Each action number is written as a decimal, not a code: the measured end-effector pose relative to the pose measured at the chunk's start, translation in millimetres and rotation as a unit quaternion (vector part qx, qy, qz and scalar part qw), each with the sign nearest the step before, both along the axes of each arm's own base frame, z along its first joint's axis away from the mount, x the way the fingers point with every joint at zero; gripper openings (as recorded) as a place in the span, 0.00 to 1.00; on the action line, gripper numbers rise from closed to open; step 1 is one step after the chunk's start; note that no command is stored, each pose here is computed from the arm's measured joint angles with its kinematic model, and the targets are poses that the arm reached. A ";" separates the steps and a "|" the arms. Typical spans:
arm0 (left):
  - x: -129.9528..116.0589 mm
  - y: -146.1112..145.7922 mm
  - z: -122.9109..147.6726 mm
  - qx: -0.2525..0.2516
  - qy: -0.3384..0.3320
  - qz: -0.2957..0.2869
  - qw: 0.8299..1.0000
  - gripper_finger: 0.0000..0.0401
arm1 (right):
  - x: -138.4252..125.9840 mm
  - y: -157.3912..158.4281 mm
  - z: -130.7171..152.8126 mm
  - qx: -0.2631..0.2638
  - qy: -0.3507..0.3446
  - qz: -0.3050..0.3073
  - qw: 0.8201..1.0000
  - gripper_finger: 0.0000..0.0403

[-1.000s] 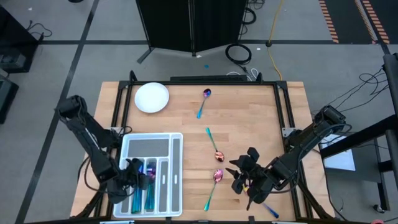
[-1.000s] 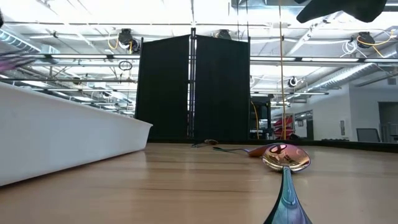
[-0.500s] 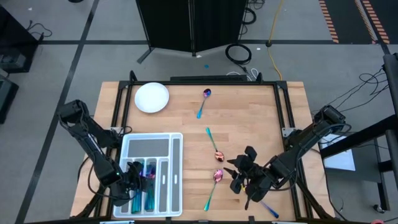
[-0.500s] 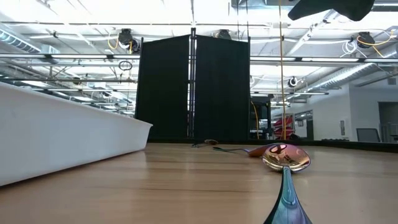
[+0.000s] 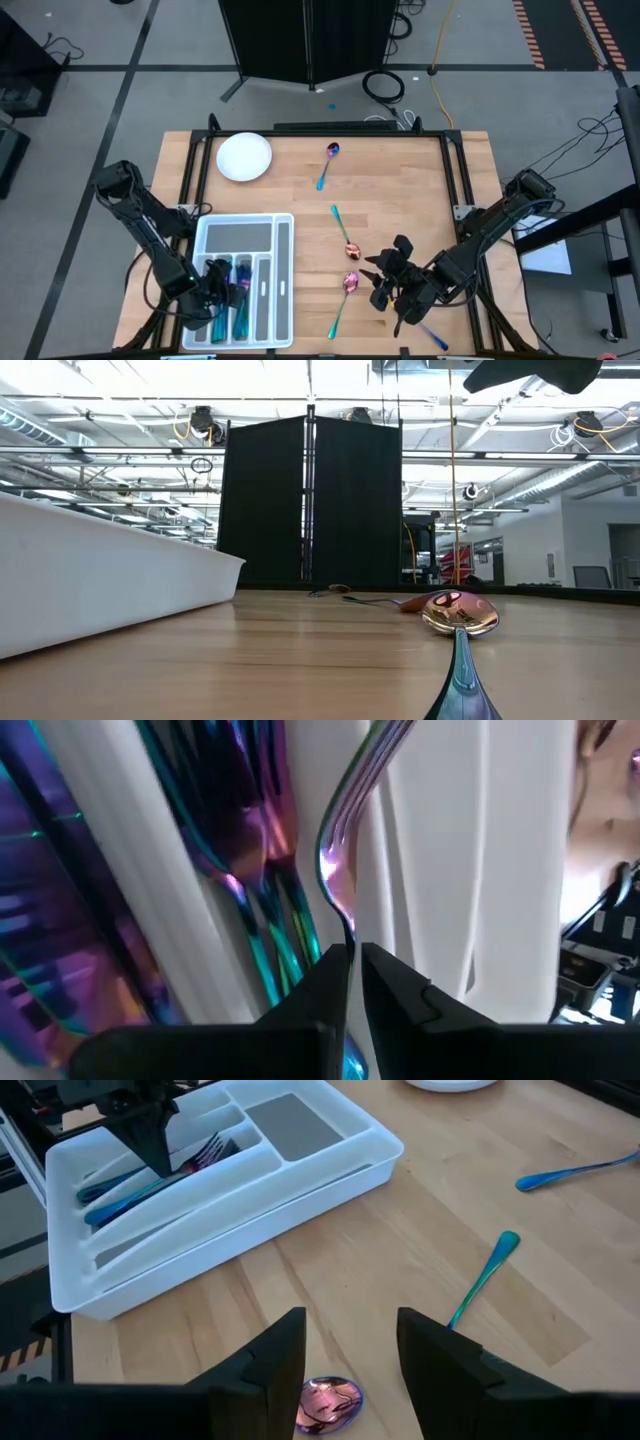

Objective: Sort silverware
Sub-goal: Put the iridescent blue fork in the silverware tray, then put the iridescent blue spoon in the right slot of the silverware tray

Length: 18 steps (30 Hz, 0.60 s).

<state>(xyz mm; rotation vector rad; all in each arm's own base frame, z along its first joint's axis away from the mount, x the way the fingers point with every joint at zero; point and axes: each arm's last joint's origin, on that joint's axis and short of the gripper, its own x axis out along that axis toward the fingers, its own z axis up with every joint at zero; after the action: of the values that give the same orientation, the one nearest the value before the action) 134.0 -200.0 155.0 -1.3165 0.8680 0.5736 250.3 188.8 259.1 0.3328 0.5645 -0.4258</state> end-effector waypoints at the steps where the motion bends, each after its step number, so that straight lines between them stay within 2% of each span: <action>1: 0.3 0.1 -0.1 -0.003 0.005 -0.001 1.000 0.09 | 0.0 0.0 0.0 0.000 0.000 0.000 1.000 0.36; 9: -0.2 0.8 3.0 -0.017 0.016 -0.010 1.000 0.09 | 0.0 0.0 -0.1 -0.001 0.000 0.000 1.000 0.36; 18: -7.8 14.2 32.4 -0.012 -0.014 -0.043 0.999 0.09 | 0.0 0.0 -0.2 -0.001 0.001 0.000 1.000 0.36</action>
<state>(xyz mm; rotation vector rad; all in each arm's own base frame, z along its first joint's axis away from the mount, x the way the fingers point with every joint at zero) 126.2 -185.8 187.4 -1.2997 0.9063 0.4789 250.3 188.7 258.9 0.3308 0.5655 -0.4260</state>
